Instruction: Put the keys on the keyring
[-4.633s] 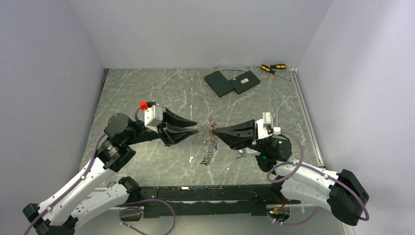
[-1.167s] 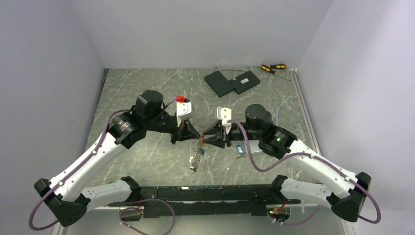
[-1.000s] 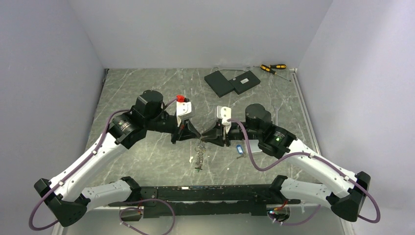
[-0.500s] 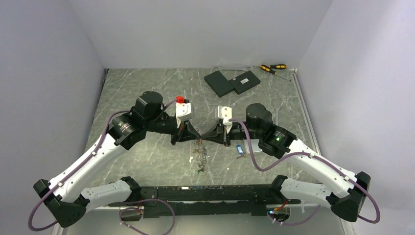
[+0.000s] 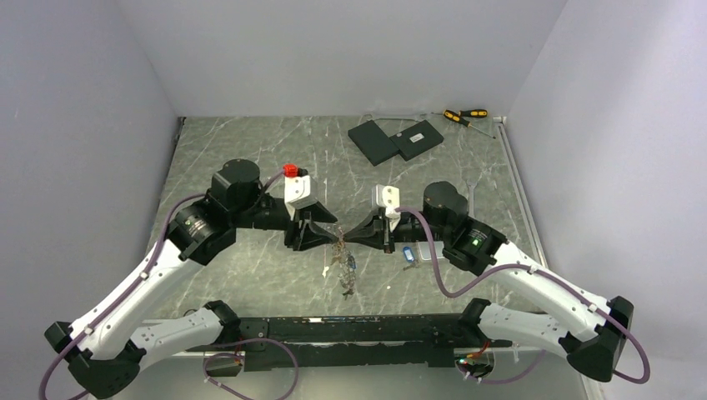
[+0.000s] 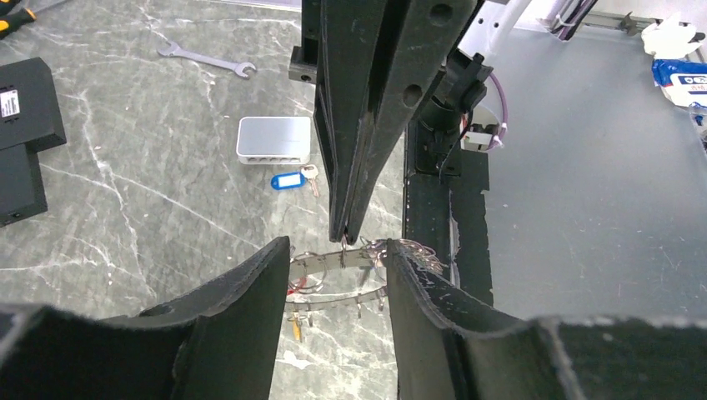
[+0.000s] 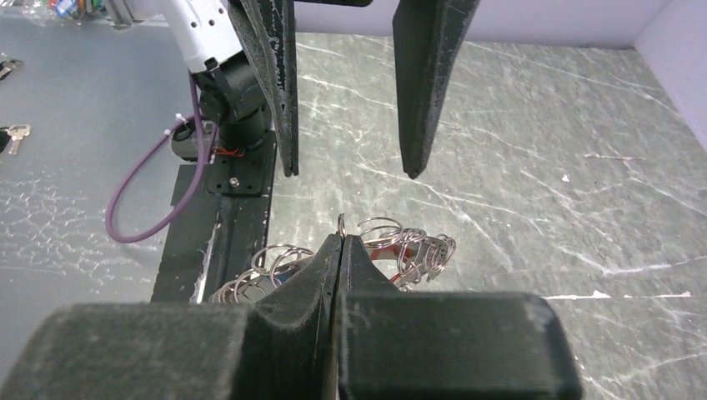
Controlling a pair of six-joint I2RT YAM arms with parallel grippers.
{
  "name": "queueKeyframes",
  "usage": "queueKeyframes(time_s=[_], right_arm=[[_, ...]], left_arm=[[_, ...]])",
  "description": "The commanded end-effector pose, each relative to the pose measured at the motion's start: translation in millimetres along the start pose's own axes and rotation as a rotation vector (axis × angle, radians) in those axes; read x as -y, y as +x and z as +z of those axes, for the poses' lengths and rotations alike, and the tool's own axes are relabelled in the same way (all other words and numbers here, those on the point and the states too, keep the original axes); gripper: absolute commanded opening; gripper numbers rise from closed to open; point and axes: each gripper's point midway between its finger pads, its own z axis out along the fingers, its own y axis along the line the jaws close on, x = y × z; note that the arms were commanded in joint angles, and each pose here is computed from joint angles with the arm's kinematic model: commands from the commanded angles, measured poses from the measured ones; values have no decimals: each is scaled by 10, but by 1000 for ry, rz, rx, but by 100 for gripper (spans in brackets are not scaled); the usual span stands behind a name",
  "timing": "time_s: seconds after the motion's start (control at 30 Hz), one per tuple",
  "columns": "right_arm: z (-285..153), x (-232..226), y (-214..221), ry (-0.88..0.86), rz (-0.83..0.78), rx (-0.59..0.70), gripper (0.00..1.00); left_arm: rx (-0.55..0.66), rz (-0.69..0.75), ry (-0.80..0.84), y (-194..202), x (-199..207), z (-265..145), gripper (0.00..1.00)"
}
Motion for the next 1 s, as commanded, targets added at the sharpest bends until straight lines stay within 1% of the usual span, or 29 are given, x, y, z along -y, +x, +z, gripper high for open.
queueKeyframes(time_s=[0.0, 0.2, 0.33, 0.43, 0.67, 0.87, 0.9, 0.97], right_arm=[[-67, 17, -424, 29, -89, 139, 0], [-101, 29, -511, 47, -102, 164, 0], [-109, 13, -543, 40, -104, 170, 0], [-111, 14, -547, 42, -105, 174, 0], [-119, 25, -541, 50, -111, 172, 0], [-140, 65, -539, 79, -120, 174, 0], [-143, 67, -542, 81, -120, 176, 0], [-147, 62, -554, 82, -122, 181, 0]], left_arm=[[41, 29, -25, -54, 20, -59, 50], [68, 20, -29, 11, 21, -34, 48], [75, 5, 1, 20, 15, 39, 47], [89, 1, 26, 1, 14, 92, 44], [84, -13, 64, 2, -1, 177, 31], [74, -15, 77, 22, 10, 185, 21], [73, -14, 80, 22, 14, 184, 17], [67, -20, 84, 33, 17, 188, 0]])
